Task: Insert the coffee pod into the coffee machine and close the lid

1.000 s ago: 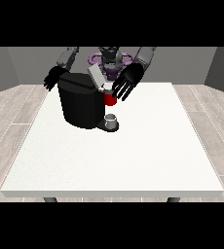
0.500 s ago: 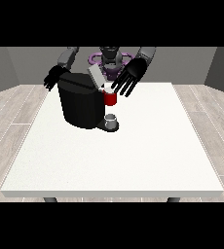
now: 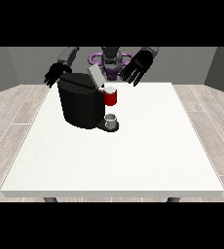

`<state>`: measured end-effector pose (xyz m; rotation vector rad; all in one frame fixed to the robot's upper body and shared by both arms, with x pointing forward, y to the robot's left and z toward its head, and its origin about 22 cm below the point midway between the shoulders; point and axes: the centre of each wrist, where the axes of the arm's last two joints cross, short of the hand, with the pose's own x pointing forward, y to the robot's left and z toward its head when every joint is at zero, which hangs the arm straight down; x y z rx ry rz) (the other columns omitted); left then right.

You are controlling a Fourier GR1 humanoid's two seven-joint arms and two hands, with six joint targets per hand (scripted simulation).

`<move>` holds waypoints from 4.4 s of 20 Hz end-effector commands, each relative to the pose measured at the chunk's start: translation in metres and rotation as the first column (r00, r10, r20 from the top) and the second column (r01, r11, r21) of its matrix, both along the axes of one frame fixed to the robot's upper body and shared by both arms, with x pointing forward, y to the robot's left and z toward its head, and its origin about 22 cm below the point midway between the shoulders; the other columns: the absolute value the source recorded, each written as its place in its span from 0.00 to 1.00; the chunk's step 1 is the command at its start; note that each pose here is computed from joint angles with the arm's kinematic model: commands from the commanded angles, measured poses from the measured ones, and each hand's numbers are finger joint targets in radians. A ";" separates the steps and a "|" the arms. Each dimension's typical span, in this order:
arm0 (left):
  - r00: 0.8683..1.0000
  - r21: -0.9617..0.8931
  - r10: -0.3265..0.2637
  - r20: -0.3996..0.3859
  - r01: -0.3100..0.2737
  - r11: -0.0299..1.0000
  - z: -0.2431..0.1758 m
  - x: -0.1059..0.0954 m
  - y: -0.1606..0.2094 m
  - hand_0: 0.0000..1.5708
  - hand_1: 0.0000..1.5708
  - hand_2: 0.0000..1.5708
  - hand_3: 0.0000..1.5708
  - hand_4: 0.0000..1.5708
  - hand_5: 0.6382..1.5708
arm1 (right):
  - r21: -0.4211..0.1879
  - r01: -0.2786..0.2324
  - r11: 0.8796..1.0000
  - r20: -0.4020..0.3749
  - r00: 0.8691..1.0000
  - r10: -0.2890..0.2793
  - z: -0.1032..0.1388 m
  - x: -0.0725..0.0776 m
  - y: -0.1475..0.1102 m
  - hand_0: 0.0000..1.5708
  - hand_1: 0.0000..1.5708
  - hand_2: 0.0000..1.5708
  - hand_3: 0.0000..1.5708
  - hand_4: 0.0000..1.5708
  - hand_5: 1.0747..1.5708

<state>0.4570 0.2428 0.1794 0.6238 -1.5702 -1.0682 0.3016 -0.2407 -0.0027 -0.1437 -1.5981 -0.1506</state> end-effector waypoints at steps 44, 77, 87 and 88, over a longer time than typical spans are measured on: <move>0.969 -0.855 -0.044 -0.243 -0.192 0.482 -0.181 -0.131 -0.003 0.00 0.00 0.00 0.00 0.00 1.00 | -0.116 -0.257 0.959 0.070 0.961 0.266 0.061 0.028 -0.017 0.00 0.00 0.00 0.00 0.00 1.00; 0.980 -0.828 0.025 -0.197 -0.179 0.531 -0.149 -0.159 0.030 0.00 0.00 0.00 0.00 0.00 1.00 | -0.199 -0.367 0.909 0.041 0.923 0.382 0.066 0.083 0.025 0.00 0.00 0.00 0.00 0.00 1.00; 0.984 -0.830 0.037 -0.177 -0.169 0.532 -0.159 -0.160 0.027 0.00 0.00 0.00 0.00 0.11 1.00 | -0.246 -0.382 0.891 0.043 0.914 0.404 0.084 0.094 0.057 0.00 0.00 0.00 0.00 0.10 1.00; 0.989 -0.831 0.038 -0.144 -0.141 0.538 -0.142 -0.149 0.024 0.00 0.00 0.00 0.00 0.09 1.00 | -0.259 -0.375 0.890 0.068 0.912 0.404 0.087 0.099 0.051 0.00 0.00 0.00 0.00 0.14 1.00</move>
